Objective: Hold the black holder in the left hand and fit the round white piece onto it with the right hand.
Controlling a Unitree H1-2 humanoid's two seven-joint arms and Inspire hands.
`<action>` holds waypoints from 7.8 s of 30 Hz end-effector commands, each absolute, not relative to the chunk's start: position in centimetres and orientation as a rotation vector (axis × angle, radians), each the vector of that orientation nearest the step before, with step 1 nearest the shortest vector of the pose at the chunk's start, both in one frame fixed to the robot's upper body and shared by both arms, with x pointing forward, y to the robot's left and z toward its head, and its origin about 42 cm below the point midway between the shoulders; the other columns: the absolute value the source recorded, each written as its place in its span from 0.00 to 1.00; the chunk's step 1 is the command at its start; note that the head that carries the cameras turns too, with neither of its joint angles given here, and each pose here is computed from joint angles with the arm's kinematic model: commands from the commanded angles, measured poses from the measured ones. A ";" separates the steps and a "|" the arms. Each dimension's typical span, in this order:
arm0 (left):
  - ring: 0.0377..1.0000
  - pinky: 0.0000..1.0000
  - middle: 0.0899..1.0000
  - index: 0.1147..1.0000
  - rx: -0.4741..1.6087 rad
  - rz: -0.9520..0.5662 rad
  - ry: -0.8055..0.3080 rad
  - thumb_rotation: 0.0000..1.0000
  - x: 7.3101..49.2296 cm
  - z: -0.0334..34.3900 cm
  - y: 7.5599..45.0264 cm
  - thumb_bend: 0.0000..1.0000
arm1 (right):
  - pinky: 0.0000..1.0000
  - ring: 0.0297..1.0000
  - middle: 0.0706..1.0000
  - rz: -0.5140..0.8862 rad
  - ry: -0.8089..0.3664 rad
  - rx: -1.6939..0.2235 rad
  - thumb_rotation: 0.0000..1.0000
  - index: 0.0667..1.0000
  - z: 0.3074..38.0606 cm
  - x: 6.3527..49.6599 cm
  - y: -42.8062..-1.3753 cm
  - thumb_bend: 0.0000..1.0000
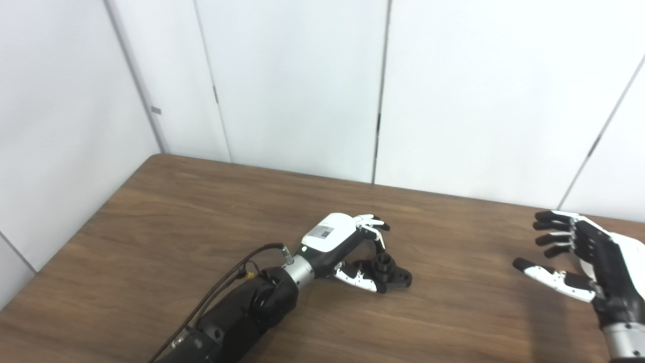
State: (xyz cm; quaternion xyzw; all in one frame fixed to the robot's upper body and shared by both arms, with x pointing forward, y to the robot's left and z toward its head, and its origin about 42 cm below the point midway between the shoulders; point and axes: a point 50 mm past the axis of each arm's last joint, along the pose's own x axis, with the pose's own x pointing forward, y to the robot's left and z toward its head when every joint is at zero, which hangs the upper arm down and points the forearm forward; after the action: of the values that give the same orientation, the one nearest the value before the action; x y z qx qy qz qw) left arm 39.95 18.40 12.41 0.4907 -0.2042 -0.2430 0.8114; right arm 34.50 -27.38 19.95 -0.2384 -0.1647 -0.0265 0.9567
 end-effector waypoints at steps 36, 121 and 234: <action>0.88 0.72 0.84 0.51 1.277 -0.735 -0.270 0.25 38.2 7.8 20.2 1.00 | 0.45 0.55 0.62 -0.072 -0.483 -0.506 0.13 0.64 24.0 36.0 -24.4 0.58; 0.86 0.69 0.82 0.45 1.262 -0.698 -0.277 0.25 37.5 5.2 24.8 0.96 | 0.78 0.91 0.91 -0.013 0.049 -1.386 0.28 0.81 32.1 43.9 -37.1 0.92; 0.84 0.67 0.81 0.44 1.234 -0.687 -0.282 0.22 37.0 6.2 23.8 0.96 | 0.76 0.81 0.73 0.200 -0.249 -1.355 0.13 0.44 35.5 43.3 -30.4 0.52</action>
State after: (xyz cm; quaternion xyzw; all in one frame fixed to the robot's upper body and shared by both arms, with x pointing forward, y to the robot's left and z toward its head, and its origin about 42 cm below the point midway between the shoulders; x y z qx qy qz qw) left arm 39.53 21.37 11.08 0.5181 -0.2445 -0.2647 0.7758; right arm 43.20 -31.23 31.60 -0.6165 -0.0556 0.1073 0.7780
